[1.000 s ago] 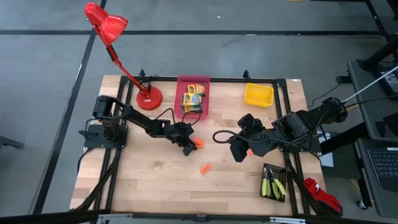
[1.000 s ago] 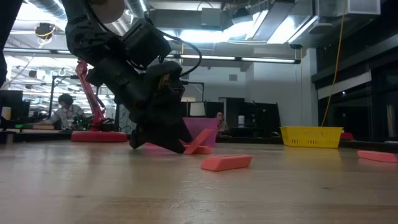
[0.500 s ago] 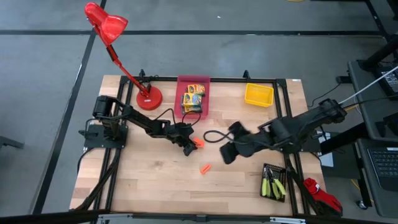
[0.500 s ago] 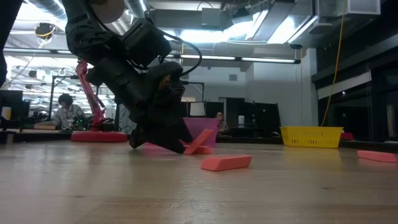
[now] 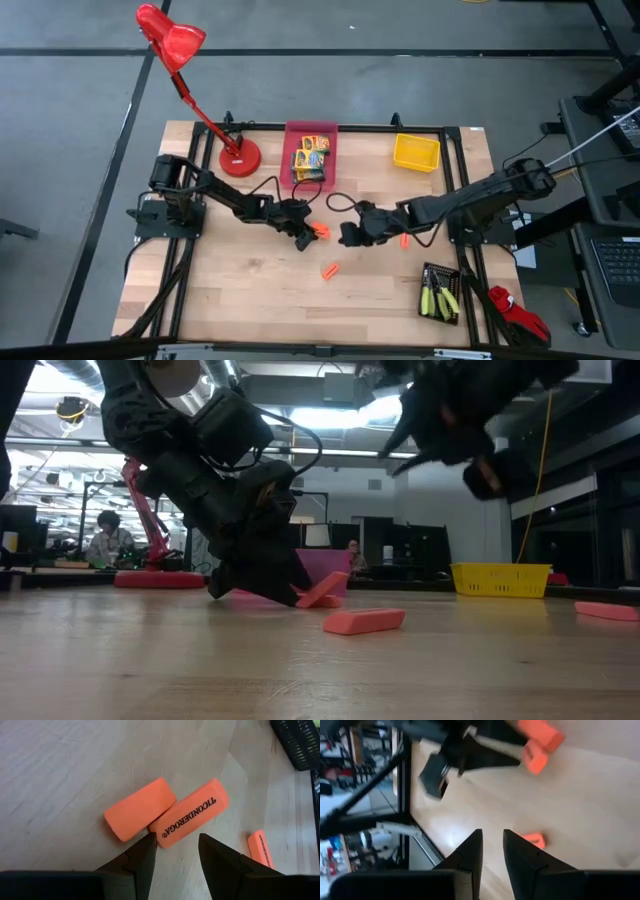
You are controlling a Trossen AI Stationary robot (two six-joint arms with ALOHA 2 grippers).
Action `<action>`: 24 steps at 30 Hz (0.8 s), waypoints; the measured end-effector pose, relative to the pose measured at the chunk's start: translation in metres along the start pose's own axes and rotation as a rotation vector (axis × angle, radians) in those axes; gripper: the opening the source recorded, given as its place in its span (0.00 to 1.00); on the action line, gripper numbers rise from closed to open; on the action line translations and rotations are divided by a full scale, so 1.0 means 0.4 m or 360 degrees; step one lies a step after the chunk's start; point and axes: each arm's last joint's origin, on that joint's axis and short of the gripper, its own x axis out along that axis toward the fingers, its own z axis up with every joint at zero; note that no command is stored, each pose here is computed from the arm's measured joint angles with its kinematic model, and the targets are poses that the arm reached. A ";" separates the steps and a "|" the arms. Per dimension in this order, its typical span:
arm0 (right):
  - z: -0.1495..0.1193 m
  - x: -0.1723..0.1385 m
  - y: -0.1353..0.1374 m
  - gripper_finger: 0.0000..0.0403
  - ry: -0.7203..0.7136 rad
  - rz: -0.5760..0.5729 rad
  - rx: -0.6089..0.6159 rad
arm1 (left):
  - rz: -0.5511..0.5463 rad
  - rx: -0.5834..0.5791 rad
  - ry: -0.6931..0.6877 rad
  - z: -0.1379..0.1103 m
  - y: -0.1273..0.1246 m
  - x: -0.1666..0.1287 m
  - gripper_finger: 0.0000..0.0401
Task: Pick & Place School Supplies
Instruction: Put the orange eraser into the yellow bin
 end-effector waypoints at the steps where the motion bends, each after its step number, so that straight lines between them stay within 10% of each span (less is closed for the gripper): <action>1: 0.003 0.004 -0.010 0.20 -0.0014 0.0007 0.0018 | 0.0000 -0.0004 -0.0005 0.000 -0.001 0.000 0.37; 24: 0.078 0.173 -0.115 0.21 0.0093 -0.0039 0.0178 | -0.0014 0.0015 -0.0013 -0.004 -0.008 0.001 0.37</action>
